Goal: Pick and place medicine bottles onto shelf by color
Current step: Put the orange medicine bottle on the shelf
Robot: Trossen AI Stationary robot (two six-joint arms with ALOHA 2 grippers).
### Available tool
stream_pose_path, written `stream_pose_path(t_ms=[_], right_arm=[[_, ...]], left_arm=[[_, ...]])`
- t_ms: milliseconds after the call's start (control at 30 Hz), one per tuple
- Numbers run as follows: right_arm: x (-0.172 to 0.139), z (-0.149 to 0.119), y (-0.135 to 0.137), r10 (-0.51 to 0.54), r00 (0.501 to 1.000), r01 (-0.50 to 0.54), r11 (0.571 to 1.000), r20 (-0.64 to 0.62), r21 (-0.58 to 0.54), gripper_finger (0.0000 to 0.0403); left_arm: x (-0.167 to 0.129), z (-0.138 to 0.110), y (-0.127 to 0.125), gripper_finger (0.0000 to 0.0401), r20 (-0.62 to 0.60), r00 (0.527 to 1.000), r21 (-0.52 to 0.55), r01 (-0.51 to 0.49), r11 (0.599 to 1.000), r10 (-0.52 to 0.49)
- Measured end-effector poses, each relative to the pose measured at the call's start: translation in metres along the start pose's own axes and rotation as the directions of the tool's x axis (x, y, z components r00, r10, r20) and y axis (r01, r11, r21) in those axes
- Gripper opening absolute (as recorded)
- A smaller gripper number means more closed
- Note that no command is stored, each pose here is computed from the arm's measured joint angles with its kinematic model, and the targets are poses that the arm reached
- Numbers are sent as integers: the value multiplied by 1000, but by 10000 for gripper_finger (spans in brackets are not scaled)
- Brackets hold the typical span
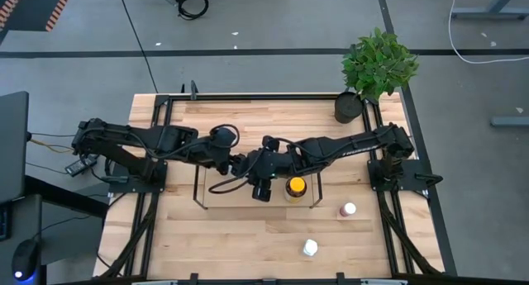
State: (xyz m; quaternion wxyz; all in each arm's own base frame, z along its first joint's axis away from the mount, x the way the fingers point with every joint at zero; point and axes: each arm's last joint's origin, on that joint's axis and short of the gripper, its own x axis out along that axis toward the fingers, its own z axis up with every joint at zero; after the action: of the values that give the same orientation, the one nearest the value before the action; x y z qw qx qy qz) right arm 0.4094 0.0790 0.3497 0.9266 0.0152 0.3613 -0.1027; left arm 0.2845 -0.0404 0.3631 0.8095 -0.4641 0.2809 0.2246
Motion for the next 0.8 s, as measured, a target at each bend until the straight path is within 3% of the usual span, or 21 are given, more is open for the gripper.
stream_pose_path(t_ms=[267, 800], right_arm=[[0, -1, 0, -2, 1000, 2, 1000, -9, -3, 208], [0, -1, -1, -37, 999, 37, 999, -2, -1, 208]], left_arm=[[2, 1, 0, 298, 2, 1000, -78, 0, 997, 0], [1, 0, 3, 297, 2, 999, -100, -37, 994, 37]])
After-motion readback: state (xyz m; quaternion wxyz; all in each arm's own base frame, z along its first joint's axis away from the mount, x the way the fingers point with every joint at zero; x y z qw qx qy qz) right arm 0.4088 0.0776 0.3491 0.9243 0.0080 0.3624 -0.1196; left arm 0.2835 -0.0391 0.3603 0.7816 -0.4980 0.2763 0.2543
